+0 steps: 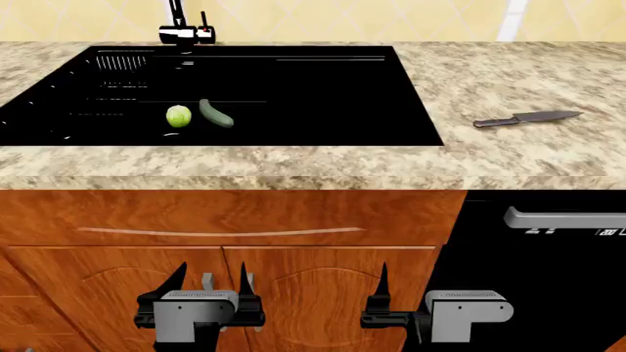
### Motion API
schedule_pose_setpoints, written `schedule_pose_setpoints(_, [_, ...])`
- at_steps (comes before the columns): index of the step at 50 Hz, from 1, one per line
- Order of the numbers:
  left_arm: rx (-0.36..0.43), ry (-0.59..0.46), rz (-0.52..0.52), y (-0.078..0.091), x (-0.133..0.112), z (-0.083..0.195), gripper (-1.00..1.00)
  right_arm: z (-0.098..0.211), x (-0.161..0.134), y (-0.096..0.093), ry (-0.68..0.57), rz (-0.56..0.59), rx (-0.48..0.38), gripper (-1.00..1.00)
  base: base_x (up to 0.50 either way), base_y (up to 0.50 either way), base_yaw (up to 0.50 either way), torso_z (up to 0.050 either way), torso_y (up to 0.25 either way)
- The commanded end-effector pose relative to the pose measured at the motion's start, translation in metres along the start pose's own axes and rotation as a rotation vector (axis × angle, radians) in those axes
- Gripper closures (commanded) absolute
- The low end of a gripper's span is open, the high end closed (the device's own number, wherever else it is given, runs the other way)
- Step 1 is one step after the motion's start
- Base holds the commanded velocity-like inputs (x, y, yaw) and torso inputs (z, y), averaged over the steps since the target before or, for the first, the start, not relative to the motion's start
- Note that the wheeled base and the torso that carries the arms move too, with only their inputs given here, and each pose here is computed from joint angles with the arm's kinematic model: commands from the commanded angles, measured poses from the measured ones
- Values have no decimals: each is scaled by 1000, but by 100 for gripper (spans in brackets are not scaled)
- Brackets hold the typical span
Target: Pick the vegetables from the sink and place them on the cutting board.
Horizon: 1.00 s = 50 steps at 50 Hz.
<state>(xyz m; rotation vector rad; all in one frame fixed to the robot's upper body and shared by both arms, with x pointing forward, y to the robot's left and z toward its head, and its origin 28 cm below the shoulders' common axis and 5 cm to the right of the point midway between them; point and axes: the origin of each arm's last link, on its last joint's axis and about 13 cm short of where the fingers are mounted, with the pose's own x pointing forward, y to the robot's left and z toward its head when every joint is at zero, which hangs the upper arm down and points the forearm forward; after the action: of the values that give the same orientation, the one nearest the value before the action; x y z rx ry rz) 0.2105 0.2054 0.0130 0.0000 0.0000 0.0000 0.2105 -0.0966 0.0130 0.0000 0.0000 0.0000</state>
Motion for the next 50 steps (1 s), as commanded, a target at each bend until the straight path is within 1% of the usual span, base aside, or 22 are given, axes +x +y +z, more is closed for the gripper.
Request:
schedule_pose_setpoints(1, [-6, 2, 2, 1, 1, 0, -100, 0, 1, 0, 0, -2, 7, -100, 0, 0, 0, 0, 0])
schedule_pose_setpoints(5, [-14, 1, 2, 1, 5, 0, -100, -2, 6, -3, 17, -9, 52, -100, 0, 0, 0, 0, 0])
schedule_pose_setpoints(8, [-38, -6, 4, 3, 7, 1, -100, -2, 9, -4, 26, -6, 74, -100, 0, 0, 0, 15, 0])
schedule_pose_setpoints(14, [-66, -33, -16, 4, 3, 5, -100, -2, 8, -4, 23, 3, 78, -100, 0, 0, 0, 49, 0])
schedule_pose_setpoints(16, [-76, -52, -11, 6, 2, 10, -100, 1, 6, -4, 13, 20, 96, -100, 0, 0, 0, 50, 0])
schedule_pose_setpoints(18, [-93, -64, -6, 9, 2, 17, -100, 11, 3, -1, -16, 33, 60, -100, 0, 0, 0, 50, 0])
schedule_pose_setpoints(20, [-109, -100, -4, 11, 1, 34, -100, 27, 0, -1, -45, 47, 58, -100, 0, 0, 0, 50, 0])
schedule_pose_setpoints(22, [-104, -155, -5, 12, -1, 58, -100, 47, -1, -3, -80, 51, 58, -100, 0, 0, 0, 50, 0])
schedule_pose_setpoints(25, [-96, -211, -4, 12, 0, 85, -100, 72, 3, -5, -119, 51, 51, -100, 0, 0, 0, 50, 0])
schedule_pose_setpoints(32, [-67, -292, -17, 8, 3, 132, -100, 126, 6, -6, -198, 59, -1, -100, 0, 0, 0, 50, 0])
schedule_pose_setpoints(34, [-48, -316, -17, 7, 5, 145, -100, 140, 5, -6, -219, 58, -19, -100, 0, 0, 0, 50, 0])
schedule_pose_setpoints(38, [-14, -350, -9, 6, 13, 167, -100, 165, 8, -6, -242, 64, -51, -100, 0, 0, 0, 50, 0])
schedule_pose_setpoints(44, [-1, -390, 14, 7, 25, 194, -100, 188, 23, -6, -247, 68, -52, -100, 0, 0, 0, 50, 0])
schedule_pose_setpoints(50, [-2, -372, 35, 10, 40, 202, -100, 203, 33, -6, -250, 64, -45, -100, 0, 0, 0, 50, 0])
